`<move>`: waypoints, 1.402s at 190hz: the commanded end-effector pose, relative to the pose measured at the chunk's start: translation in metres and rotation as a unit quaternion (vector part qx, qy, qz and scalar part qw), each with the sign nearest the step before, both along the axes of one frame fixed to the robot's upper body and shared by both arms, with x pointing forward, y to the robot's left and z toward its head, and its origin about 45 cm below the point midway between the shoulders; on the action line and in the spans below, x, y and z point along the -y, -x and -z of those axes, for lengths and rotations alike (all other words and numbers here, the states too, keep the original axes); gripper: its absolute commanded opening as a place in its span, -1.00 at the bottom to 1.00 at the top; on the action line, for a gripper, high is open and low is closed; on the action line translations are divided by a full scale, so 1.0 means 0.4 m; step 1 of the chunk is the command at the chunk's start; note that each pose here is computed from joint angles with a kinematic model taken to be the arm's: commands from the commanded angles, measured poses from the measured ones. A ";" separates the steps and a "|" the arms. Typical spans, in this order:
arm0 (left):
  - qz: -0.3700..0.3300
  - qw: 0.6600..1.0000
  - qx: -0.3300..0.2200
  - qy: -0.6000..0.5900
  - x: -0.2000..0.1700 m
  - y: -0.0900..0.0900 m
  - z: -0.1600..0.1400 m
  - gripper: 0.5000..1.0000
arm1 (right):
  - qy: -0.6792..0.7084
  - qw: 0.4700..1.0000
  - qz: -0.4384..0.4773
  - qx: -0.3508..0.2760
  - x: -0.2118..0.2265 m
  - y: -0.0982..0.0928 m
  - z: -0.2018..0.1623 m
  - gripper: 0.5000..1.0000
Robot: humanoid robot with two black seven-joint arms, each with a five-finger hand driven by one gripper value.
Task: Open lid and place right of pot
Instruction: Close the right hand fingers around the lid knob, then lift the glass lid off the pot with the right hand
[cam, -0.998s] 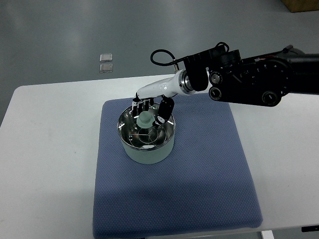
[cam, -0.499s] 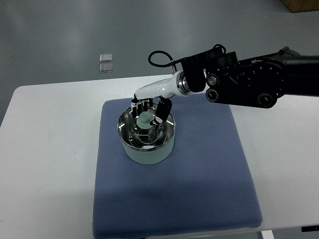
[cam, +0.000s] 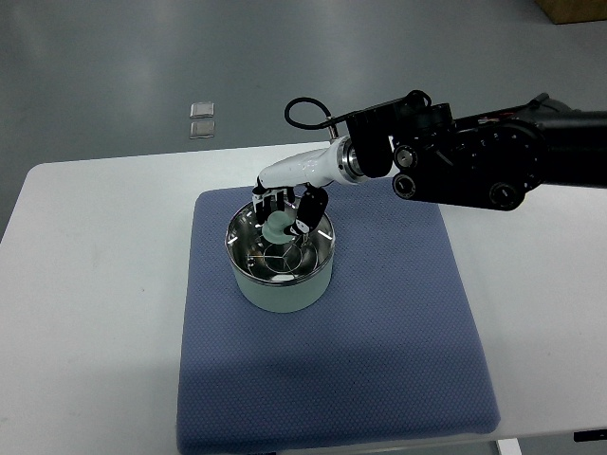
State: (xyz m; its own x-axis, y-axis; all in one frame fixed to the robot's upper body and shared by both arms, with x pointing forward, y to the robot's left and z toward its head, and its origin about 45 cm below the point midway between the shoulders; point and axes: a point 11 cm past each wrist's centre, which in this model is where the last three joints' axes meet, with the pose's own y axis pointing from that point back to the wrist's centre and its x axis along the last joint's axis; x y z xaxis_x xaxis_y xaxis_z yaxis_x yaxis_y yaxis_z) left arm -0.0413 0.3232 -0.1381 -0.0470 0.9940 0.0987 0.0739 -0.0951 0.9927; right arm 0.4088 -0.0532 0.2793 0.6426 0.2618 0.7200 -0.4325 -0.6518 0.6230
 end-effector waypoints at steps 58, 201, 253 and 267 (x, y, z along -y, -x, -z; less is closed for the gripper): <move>0.000 1.000 0.000 0.000 0.000 0.000 0.000 1.00 | -0.007 1.000 0.005 0.005 0.008 -0.008 -0.014 -0.69; 0.000 1.000 0.000 0.000 0.000 0.000 0.000 1.00 | -0.034 0.999 0.020 0.014 0.036 -0.026 -0.070 -0.69; 0.000 1.000 0.000 0.000 0.000 0.000 0.000 1.00 | -0.038 0.999 0.019 0.019 0.045 -0.025 -0.095 -0.69; 0.000 1.000 0.000 0.000 0.000 0.000 0.000 1.00 | -0.040 0.999 0.024 0.022 0.056 -0.030 -0.106 -0.69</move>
